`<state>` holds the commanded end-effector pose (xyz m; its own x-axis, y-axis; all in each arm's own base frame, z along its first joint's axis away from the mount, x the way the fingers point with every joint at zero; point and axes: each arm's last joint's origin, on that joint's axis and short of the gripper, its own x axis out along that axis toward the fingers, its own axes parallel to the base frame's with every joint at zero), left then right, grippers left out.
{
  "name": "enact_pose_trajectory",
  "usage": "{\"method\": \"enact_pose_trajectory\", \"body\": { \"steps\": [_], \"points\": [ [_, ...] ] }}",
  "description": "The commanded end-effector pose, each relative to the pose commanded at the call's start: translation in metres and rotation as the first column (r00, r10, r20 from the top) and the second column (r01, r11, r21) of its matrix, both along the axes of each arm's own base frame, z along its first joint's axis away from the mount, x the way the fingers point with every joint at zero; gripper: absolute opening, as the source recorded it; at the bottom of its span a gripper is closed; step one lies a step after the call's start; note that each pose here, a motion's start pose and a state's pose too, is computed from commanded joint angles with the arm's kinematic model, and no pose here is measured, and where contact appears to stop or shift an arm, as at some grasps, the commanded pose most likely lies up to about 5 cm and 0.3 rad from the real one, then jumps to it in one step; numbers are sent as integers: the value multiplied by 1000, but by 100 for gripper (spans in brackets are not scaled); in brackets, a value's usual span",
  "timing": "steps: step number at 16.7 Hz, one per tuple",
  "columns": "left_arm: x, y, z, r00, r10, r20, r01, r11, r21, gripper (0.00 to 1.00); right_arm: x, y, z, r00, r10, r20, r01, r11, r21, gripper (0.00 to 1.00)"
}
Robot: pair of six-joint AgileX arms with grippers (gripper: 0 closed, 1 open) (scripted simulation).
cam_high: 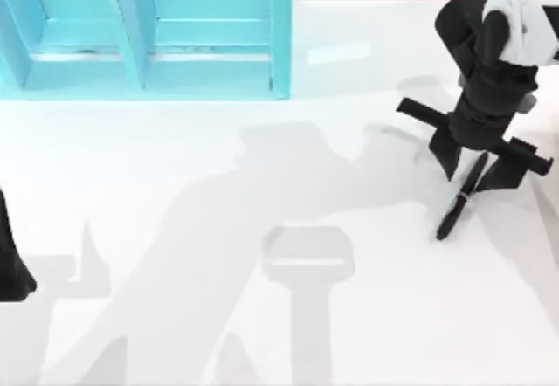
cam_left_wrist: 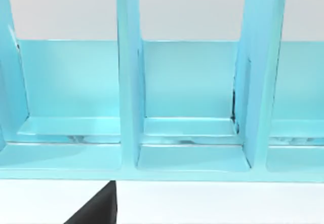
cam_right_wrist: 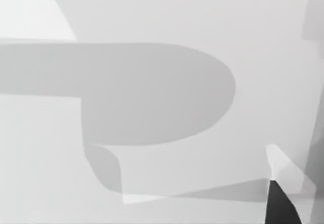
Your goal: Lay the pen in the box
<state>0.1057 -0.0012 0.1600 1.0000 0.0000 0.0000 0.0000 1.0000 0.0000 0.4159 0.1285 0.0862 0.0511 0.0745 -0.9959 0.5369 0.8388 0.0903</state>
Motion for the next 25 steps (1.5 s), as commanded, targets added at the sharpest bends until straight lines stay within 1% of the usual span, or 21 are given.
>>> {"method": "enact_pose_trajectory", "body": {
  "steps": [1, 2, 5, 9, 12, 14, 18, 19, 21, 23, 25],
  "points": [
    [0, 0, 0, 1000, 0, 0, 0, 1000, 0, 100, 0, 0, 0, 1000, 0, 0, 0, 1000, 0, 0],
    [0, 0, 0, 1000, 0, 0, 0, 1000, 0, 100, -5, -7, 30, 999, 24, 22, -23, 998, -51, 0],
    [0, 0, 0, 1000, 0, 0, 0, 1000, 0, 100, -3, -5, 41, 999, 26, 25, -25, 998, -50, 0],
    [0, 0, 0, 1000, 0, 0, 0, 1000, 0, 100, -2, -6, 87, 1000, 21, 2, -21, 998, -56, 0],
    [0, 0, 0, 1000, 0, 0, 0, 1000, 0, 100, -4, -6, 122, 1000, 23, 15, -22, 998, -52, 0],
    [0, 0, 0, 1000, 0, 0, 0, 1000, 0, 100, -5, -7, 130, 999, 24, 22, -23, 998, -51, 0],
    [0, 0, 0, 1000, 0, 0, 0, 1000, 0, 100, -5, -7, 128, 1000, 22, 20, -21, 999, -50, 0],
    [0, 0, 0, 1000, 0, 0, 0, 1000, 0, 100, -4, -12, 129, 1000, 11, 19, -10, 999, -48, 0],
    [0, 0, 0, 1000, 0, 0, 0, 1000, 0, 100, 0, -35, 131, 999, -45, 13, 45, 998, -39, 0],
    [0, 0, 0, 1000, 0, 0, 0, 1000, 0, 100, 4, -74, 134, 990, -141, 3, 141, 990, -25, 0],
    [0, 0, 0, 1000, 0, 0, 0, 1000, 0, 100, 2, -126, 136, 964, -264, -14, 264, 965, -8, 0]
  ]
}}
